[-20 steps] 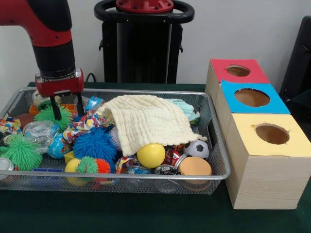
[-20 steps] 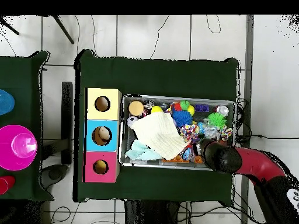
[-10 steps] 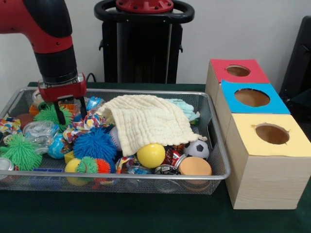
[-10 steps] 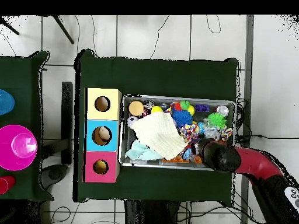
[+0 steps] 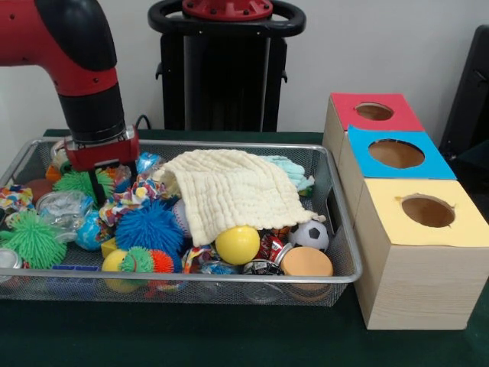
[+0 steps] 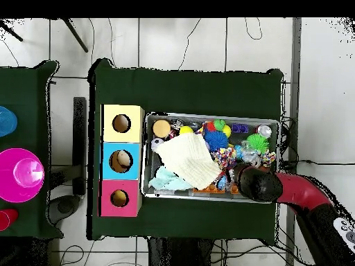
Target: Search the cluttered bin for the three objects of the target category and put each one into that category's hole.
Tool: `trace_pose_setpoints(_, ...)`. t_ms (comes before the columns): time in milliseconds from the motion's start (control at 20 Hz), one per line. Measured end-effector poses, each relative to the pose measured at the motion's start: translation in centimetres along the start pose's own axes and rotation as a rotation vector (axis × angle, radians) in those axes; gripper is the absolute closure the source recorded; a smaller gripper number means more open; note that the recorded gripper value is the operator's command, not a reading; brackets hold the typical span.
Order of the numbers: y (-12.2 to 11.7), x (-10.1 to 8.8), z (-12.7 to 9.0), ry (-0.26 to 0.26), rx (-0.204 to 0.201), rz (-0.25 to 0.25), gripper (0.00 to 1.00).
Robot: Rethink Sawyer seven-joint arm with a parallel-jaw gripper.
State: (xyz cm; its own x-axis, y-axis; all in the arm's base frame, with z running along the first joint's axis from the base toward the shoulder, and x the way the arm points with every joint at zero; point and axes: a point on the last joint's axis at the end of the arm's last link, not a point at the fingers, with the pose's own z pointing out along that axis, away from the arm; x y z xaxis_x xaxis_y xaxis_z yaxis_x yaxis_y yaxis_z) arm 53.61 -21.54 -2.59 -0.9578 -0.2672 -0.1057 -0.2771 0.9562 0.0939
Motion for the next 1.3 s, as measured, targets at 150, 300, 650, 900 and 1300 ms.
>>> trace_pose_setpoints(150, -0.6, -1.0, 0.1, -0.020, 0.009, -0.004, 0.00)
trace_pose_setpoints(300, -0.9, -2.3, 0.3, -0.044, 0.012, -0.005, 0.00)
trace_pose_setpoints(650, -1.9, -4.9, 0.6, -0.093, 0.019, 0.000, 0.00)
trace_pose_setpoints(900, -2.1, -5.9, 0.8, -0.094, 0.009, 0.002, 0.00)
trace_pose_setpoints(1300, -1.8, -6.5, 0.6, -0.054, -0.010, -0.009, 0.00)
